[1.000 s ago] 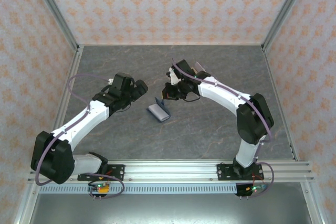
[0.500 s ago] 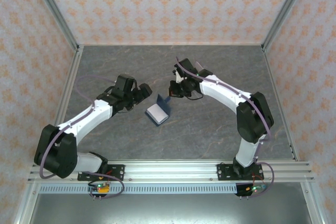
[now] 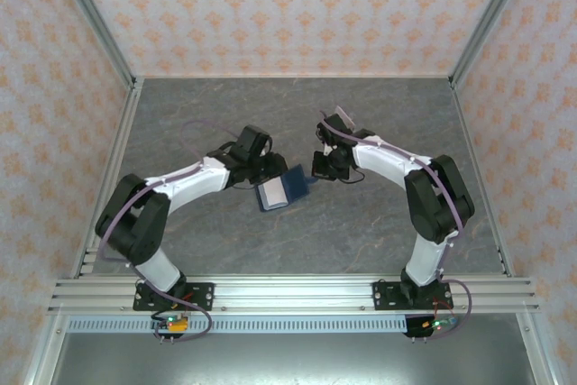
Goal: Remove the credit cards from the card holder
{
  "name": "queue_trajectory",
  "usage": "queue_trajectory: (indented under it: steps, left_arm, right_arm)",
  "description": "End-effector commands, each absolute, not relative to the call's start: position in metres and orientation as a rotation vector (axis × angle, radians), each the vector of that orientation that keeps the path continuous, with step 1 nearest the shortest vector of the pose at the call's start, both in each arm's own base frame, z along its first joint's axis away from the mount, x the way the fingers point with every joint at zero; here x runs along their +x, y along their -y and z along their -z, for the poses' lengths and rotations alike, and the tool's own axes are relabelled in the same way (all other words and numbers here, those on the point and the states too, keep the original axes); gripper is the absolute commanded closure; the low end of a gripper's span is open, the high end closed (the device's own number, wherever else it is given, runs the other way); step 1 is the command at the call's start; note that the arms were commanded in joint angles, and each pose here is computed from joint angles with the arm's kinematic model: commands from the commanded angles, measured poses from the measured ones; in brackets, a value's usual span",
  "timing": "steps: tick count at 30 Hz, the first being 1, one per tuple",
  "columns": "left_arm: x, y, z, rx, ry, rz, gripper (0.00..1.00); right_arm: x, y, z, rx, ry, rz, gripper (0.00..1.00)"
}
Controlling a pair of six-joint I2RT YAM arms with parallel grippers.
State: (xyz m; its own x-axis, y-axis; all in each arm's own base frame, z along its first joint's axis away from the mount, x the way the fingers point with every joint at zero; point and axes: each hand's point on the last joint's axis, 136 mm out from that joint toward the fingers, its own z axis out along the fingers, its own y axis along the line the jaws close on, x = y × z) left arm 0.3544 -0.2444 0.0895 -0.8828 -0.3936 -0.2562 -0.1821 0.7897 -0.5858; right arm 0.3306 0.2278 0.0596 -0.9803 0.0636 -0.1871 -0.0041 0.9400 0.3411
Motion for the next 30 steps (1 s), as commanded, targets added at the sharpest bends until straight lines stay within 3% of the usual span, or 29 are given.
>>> queue_trajectory:
  steps: [1,8,12,16,21,30]
  left_arm:
    - [0.367,0.266,-0.095,-0.384,-2.601,0.850,0.74]
    - [0.369,0.277,-0.065,-0.382,-2.699,0.769,0.90]
    - [0.365,0.273,-0.047,-0.402,-2.744,0.714,0.99]
    - [0.363,0.271,-0.037,-0.412,-2.767,0.686,1.00]
    - [0.360,0.268,-0.021,-0.422,-2.803,0.644,1.00]
    - [0.357,0.265,-0.015,-0.425,-2.821,0.619,1.00]
  right_arm:
    - [0.334,-0.222,-0.058,0.064,-2.878,-0.474,0.94]
    - [0.334,-0.224,-0.063,0.031,-2.854,-0.504,0.92]
    - [0.335,-0.228,-0.079,0.006,-2.801,-0.547,0.84]
    - [0.335,-0.233,-0.091,-0.020,-2.757,-0.616,0.78]
    - [0.330,-0.246,-0.096,-0.052,-2.747,-0.731,0.77]
    - [0.325,-0.263,-0.078,-0.071,-2.824,-0.837,0.88]
